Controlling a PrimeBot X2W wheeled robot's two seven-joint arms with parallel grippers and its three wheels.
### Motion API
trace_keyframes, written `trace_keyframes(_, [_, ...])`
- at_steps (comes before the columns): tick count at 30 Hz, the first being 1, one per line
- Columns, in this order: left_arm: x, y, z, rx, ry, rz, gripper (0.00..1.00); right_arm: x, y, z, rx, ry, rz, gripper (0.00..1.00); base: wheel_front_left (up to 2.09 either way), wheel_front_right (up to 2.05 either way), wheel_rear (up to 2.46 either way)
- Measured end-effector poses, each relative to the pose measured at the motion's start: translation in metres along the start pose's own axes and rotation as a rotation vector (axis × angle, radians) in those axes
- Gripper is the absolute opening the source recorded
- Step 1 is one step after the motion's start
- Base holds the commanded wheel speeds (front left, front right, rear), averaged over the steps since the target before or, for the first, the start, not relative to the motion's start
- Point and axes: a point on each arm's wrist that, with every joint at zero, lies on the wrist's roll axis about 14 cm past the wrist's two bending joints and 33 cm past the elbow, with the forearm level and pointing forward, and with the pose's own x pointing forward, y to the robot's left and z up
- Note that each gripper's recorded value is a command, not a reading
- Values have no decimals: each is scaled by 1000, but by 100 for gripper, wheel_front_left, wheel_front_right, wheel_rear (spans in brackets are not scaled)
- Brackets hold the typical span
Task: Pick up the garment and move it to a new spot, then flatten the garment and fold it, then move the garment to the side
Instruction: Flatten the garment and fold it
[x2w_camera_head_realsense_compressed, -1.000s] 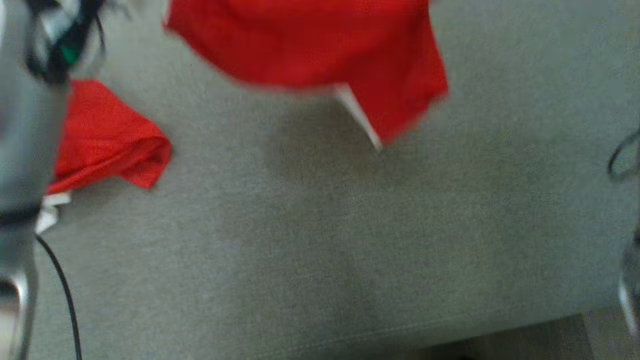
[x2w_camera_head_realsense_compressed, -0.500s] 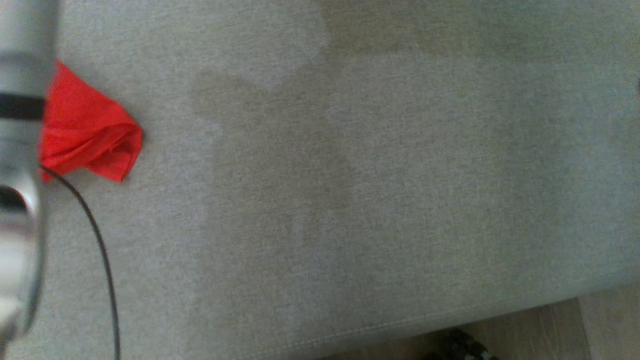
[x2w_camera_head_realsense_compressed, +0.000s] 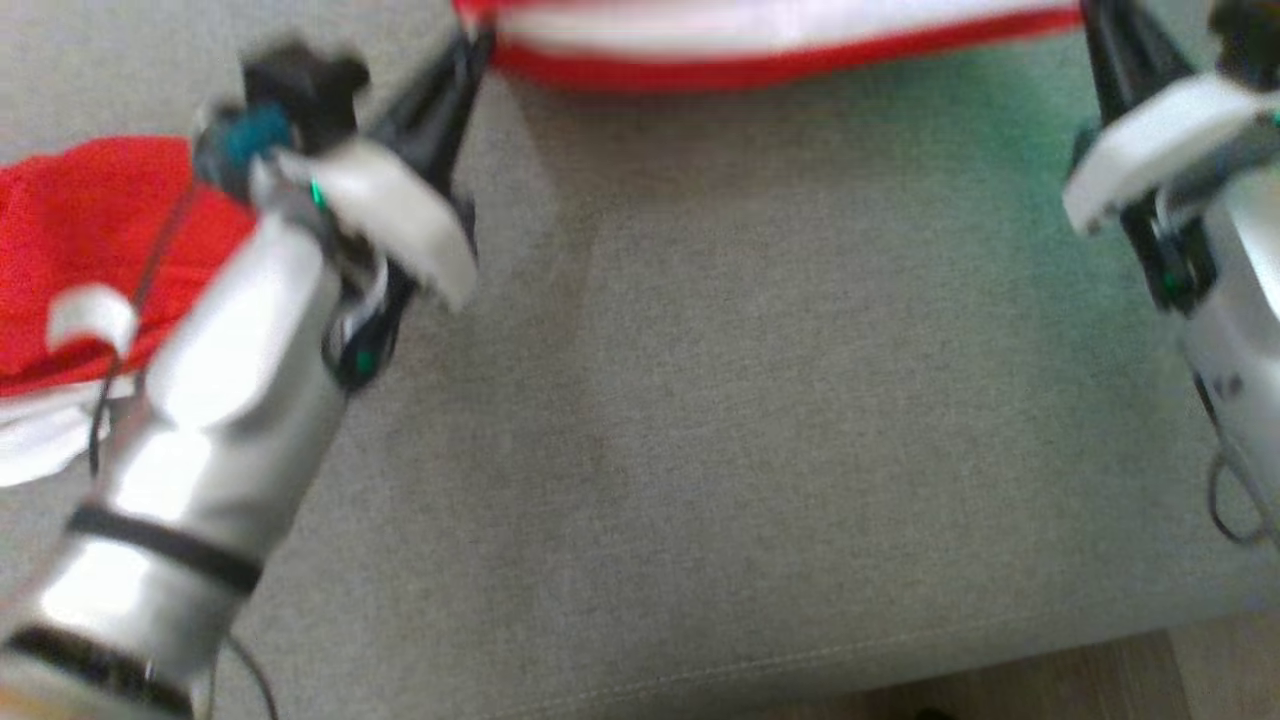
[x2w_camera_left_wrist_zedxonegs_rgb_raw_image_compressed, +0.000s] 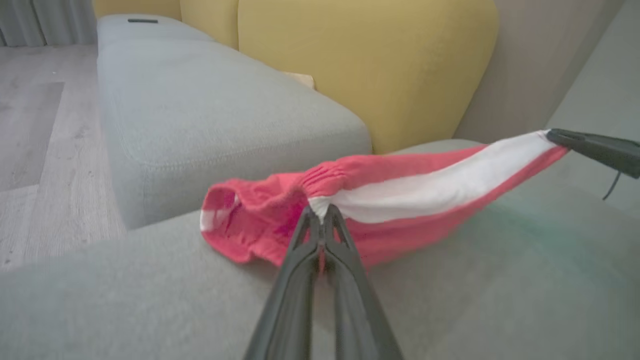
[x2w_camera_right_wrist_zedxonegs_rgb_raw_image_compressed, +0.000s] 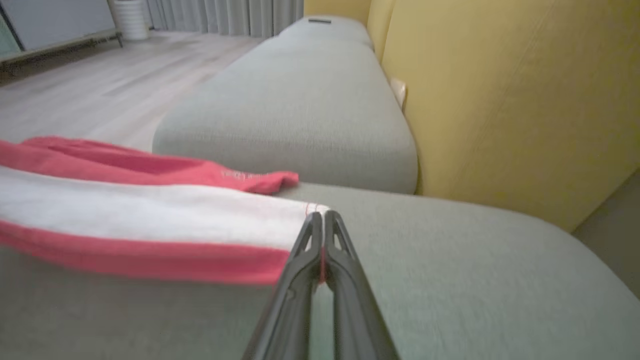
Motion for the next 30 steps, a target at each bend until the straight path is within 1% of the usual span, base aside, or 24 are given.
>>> trace_keyframes(5, [-48,-23,-38,50,106,-49,0,-36,-4,-25,-25,91,36,0,0,0,0])
trace_keyframes(8, [-71,-38,-50,72,142,-80,0,-53,0,-31,-28,130,64,0,0,0,0])
trace_keyframes(9, [-81,-44,-50,87,148,-90,0,-65,1,-33,-40,154,81,0,0,0,0])
trace_keyframes(11, [-90,-50,-48,94,145,-95,0,-77,1,-36,-55,175,93,0,0,0,0])
trace_keyframes(17, [-112,-73,-47,116,139,-124,0,-115,-2,-48,-46,232,107,0,0,0,0])
trace_keyframes(21, [-127,-89,-48,98,133,-136,0,-142,-4,-56,-22,258,109,0,0,0,0])
trace_keyframes(22, [-127,-89,-48,98,133,-136,0,-142,-4,-56,-22,258,109,0,0,0,0])
trace_keyframes(26, [-138,-107,-49,76,124,-156,0,-171,-13,-62,4,279,90,0,0,0,0])
trace_keyframes(30, [-147,-123,-49,61,113,-177,0,-198,-13,-76,26,328,90,0,0,0,0])
